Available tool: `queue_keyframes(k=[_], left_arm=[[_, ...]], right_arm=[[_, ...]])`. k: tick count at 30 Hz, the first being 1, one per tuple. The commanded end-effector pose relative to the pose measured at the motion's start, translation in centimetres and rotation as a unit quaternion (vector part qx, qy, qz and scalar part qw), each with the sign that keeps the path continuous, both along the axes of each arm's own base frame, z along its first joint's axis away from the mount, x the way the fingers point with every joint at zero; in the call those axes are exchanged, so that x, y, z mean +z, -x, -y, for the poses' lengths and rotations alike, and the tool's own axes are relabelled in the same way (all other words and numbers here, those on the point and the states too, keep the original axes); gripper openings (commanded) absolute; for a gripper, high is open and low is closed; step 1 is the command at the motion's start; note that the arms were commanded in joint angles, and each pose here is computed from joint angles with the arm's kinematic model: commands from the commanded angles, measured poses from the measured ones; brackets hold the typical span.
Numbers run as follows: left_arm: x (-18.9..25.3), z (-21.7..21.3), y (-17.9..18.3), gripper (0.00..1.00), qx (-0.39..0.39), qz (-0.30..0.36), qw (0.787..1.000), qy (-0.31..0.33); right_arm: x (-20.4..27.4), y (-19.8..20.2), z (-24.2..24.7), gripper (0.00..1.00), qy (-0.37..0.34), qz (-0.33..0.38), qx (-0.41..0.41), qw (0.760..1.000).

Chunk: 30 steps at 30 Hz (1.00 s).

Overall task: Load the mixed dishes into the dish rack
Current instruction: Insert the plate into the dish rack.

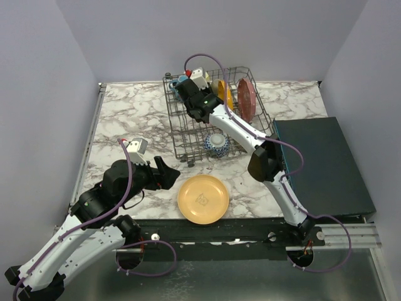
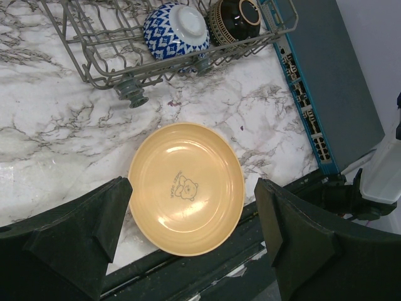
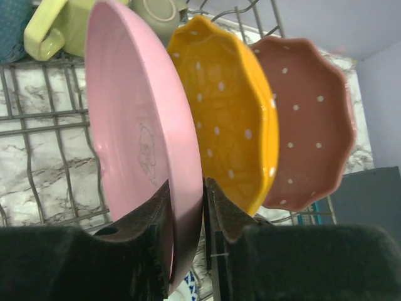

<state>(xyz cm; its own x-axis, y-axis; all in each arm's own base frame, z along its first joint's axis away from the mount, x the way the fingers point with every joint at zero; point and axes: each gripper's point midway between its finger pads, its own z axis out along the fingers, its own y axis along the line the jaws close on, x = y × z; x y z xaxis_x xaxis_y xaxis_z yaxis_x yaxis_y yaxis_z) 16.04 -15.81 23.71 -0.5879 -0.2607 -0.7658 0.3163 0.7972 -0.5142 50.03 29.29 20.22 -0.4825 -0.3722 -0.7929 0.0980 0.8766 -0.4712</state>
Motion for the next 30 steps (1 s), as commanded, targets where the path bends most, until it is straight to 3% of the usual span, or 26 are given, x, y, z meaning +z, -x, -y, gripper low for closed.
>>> queue_keyframes(k=[1,6,16,30], left_arm=[[0.2,0.0,0.0,0.89,-0.004,0.011,1.000,0.001],[0.2,0.0,0.0,0.89,-0.003,0.011,1.000,0.001],[0.1,0.0,-0.1,0.90,-0.002,0.011,1.000,0.000],[0.1,0.0,-0.1,0.90,-0.002,0.011,1.000,0.000]], right_arm=[[-2.6,-0.1,-1.3,0.28,-0.012,-0.025,0.015,1.000],[-2.6,0.0,-1.3,0.31,-0.014,-0.027,0.015,0.999],[-2.0,0.1,-1.5,0.49,-0.028,-0.024,0.018,0.999],[0.4,0.1,-1.6,0.54,-0.052,-0.004,0.022,0.998]])
